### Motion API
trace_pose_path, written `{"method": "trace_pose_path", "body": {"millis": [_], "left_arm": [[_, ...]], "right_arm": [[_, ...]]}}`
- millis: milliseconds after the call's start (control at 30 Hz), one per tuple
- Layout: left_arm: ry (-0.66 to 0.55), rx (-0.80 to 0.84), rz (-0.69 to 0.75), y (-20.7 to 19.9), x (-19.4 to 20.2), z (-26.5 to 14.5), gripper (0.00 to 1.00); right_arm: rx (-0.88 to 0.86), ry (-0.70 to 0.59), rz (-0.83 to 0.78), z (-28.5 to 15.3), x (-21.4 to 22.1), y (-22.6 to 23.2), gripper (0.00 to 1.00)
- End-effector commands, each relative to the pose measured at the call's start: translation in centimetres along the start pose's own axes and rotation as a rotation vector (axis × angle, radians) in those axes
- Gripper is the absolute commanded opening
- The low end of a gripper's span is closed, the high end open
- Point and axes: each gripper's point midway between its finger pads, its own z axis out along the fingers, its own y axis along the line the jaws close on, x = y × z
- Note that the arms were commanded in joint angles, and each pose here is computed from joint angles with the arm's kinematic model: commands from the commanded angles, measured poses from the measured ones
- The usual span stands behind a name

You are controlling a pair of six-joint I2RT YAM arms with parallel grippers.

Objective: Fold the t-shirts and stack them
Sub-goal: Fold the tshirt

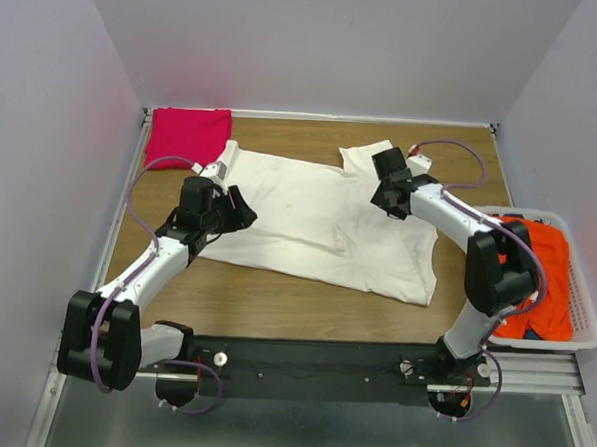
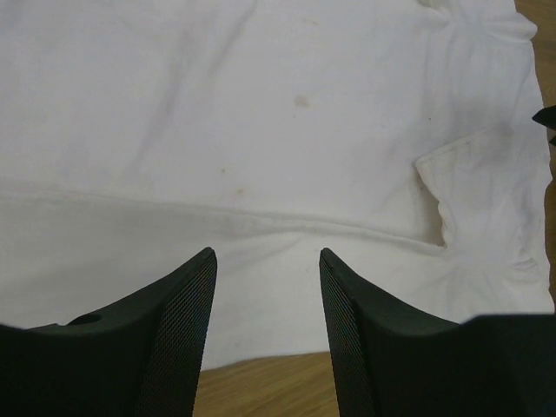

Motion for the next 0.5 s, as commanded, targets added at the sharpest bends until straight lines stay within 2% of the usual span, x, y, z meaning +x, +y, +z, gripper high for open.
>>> {"method": "trace_pose_path", "body": {"millis": [0,133,467], "left_arm": [[-0.012,-0.007,-0.078,-0.7,1.4,0.7,0.58],[-0.019,-0.063,-0.112,-0.2,2.6,1.4,0.53],[-0.086,-0.241,-0.221,2.6,2.6,3.4,0.52]], "right_arm": [[-0.071,-0.005,0.040,-4.1,0.0,-1.9,0.59],[-0.085,0.116,0.050,-4.7,5.6,-5.1,0.57],[-0.146,0.246,0.186,-5.2,12.0,-7.3,0.57]]}}
